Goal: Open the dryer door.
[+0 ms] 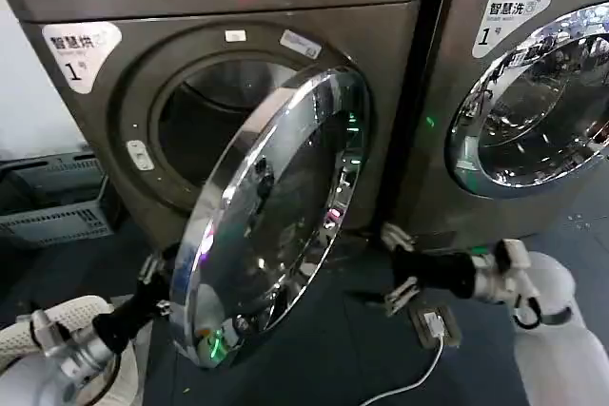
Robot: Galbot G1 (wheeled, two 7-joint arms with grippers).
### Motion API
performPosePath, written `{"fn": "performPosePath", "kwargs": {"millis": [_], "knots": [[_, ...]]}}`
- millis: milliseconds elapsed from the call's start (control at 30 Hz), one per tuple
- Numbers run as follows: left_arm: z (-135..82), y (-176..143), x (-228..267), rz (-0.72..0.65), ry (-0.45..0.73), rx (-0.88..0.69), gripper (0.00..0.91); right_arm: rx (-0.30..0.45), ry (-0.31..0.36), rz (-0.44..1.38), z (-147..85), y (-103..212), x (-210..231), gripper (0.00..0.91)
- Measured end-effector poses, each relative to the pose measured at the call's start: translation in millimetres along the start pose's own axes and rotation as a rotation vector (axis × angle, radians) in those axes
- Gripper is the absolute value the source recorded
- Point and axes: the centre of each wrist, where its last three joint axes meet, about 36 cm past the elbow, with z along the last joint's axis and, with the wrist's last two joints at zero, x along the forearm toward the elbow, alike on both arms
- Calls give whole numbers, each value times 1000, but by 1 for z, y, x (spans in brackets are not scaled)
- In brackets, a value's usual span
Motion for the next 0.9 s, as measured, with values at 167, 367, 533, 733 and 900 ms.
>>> {"fn": "performPosePath", "kwargs": {"millis": [167, 367, 533, 733, 900], "knots": [[2, 0, -11, 56, 5, 11, 907, 84, -25, 276, -9, 0, 18, 907], [4, -1, -30, 126, -24, 42, 907, 125, -8, 560, -24, -6, 35, 907], [4, 2, -44, 179, -30, 55, 907, 176, -6, 684, -43, -14, 55, 907], [5, 9, -63, 258, -24, 56, 907, 240, -9, 777, -67, -19, 80, 907], [7, 12, -79, 316, -27, 63, 907, 229, 20, 900, -86, -15, 97, 907]]}}
